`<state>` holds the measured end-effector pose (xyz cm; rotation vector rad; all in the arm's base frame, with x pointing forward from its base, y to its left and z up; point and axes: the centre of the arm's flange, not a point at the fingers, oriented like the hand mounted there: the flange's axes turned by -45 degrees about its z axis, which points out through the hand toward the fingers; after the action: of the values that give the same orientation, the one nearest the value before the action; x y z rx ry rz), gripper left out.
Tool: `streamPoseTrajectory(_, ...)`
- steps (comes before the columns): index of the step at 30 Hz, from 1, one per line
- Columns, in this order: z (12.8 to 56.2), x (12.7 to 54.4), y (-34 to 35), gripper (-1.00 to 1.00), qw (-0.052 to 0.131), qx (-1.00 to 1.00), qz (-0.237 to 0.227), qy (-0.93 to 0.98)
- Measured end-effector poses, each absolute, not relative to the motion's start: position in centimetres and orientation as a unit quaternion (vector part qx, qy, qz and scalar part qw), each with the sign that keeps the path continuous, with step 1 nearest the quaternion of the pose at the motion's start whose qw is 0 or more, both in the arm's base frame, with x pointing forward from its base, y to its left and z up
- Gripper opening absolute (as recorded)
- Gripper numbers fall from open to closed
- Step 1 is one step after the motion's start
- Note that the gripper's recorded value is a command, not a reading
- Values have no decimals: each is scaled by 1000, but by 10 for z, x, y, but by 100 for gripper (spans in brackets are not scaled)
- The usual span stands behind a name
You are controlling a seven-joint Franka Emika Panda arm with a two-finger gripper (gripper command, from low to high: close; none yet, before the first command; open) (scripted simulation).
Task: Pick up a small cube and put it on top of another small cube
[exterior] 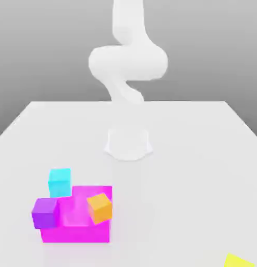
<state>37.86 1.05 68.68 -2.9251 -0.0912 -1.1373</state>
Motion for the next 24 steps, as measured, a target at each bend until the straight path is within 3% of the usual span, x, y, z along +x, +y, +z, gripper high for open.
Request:
streamPoseTrajectory(12, 535, 502, 85, 0, -5, -951, -227, -208)
streamPoseTrajectory(24, 338, 549, 174, 0, -4, -918, -89, -386)
